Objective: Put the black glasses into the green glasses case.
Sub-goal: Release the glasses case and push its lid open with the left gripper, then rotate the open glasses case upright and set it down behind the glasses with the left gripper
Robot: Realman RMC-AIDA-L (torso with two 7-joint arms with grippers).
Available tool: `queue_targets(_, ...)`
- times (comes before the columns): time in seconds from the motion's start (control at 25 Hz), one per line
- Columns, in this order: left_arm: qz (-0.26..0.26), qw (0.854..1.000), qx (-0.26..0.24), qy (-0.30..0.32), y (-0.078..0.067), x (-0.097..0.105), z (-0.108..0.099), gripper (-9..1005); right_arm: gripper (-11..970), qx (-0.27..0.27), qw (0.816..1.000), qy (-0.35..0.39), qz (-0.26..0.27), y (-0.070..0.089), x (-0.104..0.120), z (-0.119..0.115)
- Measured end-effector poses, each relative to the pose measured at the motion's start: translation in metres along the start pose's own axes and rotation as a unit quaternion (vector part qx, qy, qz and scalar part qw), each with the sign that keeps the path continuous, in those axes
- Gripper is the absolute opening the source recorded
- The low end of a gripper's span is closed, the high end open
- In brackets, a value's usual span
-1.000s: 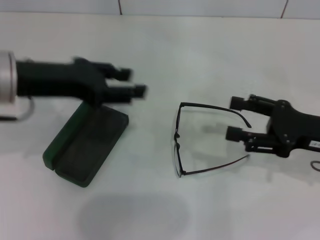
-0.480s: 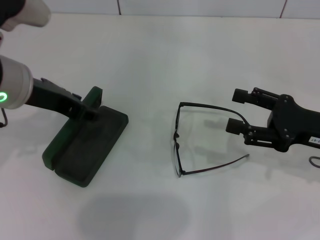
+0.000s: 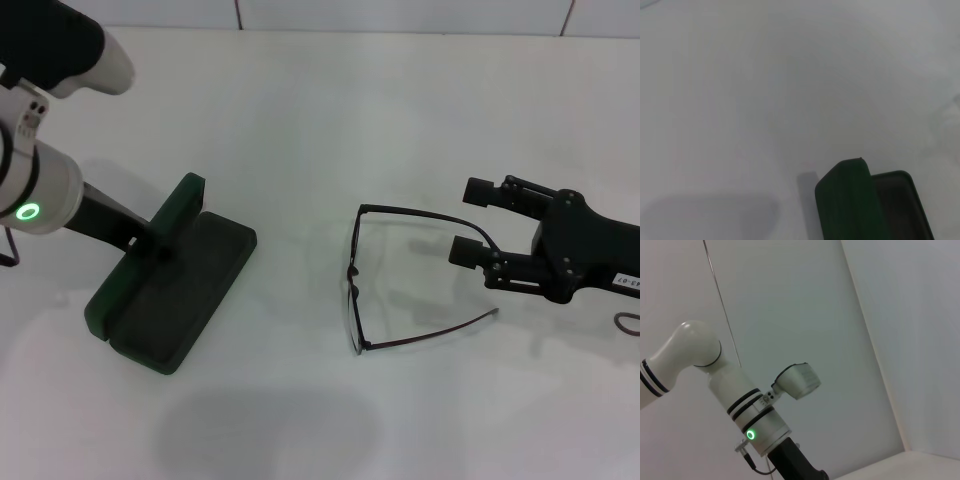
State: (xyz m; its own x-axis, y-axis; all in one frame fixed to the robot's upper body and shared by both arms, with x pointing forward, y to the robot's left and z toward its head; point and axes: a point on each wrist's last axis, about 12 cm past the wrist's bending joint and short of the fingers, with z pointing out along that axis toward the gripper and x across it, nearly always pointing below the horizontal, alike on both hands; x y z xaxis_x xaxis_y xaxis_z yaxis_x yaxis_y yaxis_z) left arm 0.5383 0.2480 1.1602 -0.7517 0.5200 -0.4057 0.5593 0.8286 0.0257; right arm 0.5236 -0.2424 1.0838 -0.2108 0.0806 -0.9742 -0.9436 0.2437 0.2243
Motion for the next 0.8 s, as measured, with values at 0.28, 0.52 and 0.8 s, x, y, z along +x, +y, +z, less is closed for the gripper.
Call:
queue_targets(0.28, 0.003, 1.0, -0.002, -0.002, -0.001, -0.003, -0.002, 460, 818, 0.001, 1.0, 0.0, 0.001, 0.001, 0.001, -0.001)
queue_targets(0.52, 0.007, 1.0, -0.005, -0.008, -0.002, -0.006, -0.005, 213, 818, -0.001, 1.0, -0.001, 0.001, 0.001, 0.001, -0.001)
queue_targets(0.8, 0.098, 0.99, -0.043, -0.093, -0.01, -0.044, -0.026, 202, 818, -0.103, 0.994, 0.021, -0.011, 0.015, -0.007, 0.004)
